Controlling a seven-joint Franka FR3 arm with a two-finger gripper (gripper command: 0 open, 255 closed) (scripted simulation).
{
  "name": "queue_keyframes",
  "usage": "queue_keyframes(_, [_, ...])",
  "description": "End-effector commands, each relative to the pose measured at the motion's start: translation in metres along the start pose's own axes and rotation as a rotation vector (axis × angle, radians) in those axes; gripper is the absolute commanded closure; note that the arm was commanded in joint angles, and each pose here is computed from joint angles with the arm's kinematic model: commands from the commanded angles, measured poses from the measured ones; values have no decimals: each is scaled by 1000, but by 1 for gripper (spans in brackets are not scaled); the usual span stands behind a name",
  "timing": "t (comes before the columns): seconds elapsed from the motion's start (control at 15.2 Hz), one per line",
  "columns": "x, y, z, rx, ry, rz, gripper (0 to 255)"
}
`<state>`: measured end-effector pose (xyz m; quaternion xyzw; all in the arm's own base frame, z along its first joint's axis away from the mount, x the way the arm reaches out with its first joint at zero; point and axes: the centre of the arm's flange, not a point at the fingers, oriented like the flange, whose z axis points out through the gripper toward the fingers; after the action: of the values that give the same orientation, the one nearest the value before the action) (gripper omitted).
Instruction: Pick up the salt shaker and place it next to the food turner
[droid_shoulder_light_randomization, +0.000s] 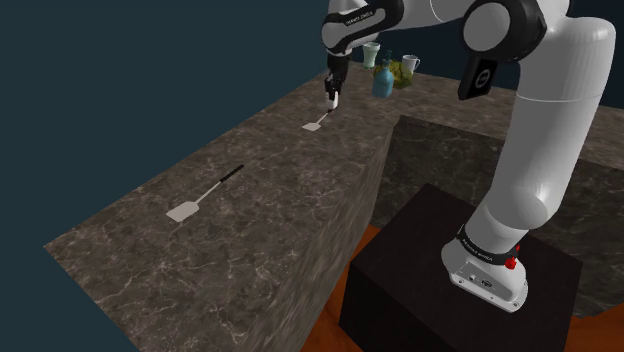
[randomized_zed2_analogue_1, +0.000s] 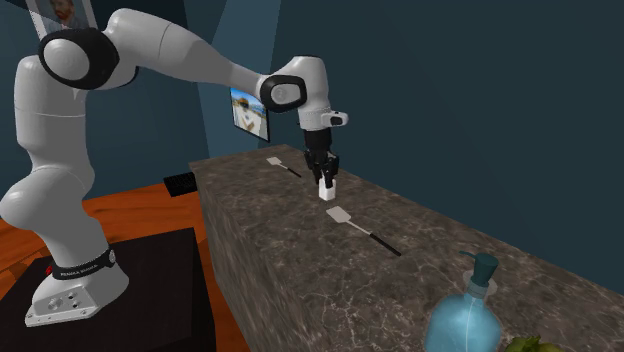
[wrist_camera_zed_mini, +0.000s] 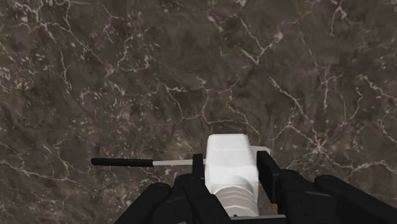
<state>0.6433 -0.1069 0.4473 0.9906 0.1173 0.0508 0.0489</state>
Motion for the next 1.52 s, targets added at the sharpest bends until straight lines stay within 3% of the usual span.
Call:
queue_keyframes(0.0, [1, 1, -12, 0, -1, 0, 255])
queue_keyframes(0.59, [5, 6, -55, 0, -1, 0, 255])
queue_keyframes(1.45, [62, -156, -68, 0, -1, 0, 255])
